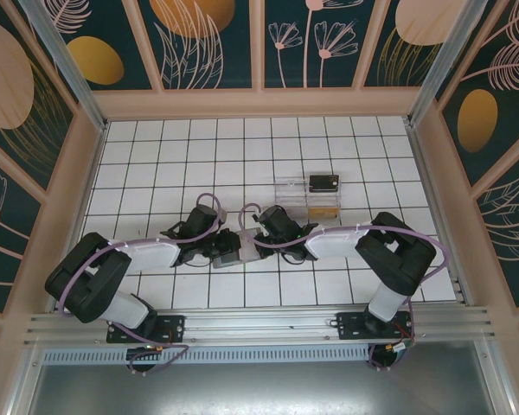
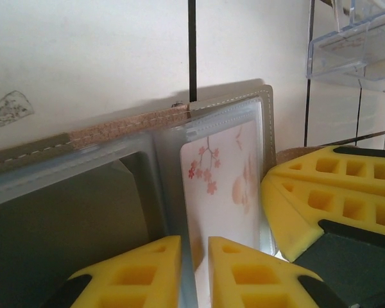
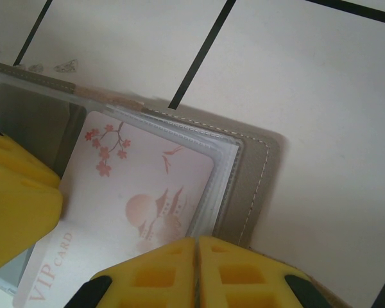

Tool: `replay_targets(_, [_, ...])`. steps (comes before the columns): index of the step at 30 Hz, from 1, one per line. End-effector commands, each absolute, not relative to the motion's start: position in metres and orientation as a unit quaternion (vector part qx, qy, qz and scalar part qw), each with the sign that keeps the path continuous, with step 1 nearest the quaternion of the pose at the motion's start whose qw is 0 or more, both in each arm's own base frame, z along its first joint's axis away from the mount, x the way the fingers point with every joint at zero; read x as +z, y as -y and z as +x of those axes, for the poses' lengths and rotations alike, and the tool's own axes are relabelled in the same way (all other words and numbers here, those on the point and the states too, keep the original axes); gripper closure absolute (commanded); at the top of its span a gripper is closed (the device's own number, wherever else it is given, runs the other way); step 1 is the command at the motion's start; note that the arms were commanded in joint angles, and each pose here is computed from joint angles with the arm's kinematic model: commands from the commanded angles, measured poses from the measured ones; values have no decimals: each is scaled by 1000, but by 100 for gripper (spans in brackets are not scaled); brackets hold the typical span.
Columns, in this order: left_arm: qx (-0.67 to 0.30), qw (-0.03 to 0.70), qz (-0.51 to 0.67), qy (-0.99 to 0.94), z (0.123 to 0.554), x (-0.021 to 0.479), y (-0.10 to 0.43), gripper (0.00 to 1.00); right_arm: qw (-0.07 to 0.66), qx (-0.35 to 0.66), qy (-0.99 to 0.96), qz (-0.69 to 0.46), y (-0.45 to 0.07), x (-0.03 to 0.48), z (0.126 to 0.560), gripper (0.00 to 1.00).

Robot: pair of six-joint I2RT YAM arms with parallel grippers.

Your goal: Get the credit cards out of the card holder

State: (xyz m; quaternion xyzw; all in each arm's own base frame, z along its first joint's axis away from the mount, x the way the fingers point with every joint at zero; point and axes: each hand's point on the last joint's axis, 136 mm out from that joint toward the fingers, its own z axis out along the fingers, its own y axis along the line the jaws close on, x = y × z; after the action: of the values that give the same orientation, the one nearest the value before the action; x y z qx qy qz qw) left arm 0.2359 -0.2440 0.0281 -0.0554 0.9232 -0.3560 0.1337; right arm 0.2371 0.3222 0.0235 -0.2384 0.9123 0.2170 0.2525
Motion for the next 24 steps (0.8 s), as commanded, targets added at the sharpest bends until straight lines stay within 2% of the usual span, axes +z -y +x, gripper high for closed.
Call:
replay_targets(1, [-362, 120, -62, -922, 230, 22, 243, 81, 230, 198, -923, -238, -316, 11, 232, 88])
replay_targets(9, [-364, 120, -64, -922, 229, 23, 242, 100, 229, 197, -924, -236, -315, 10, 231, 88])
replay_targets(24, [-315, 132, -86, -936, 227, 21, 216, 100, 228, 194, -925, -233, -312, 7, 230, 88])
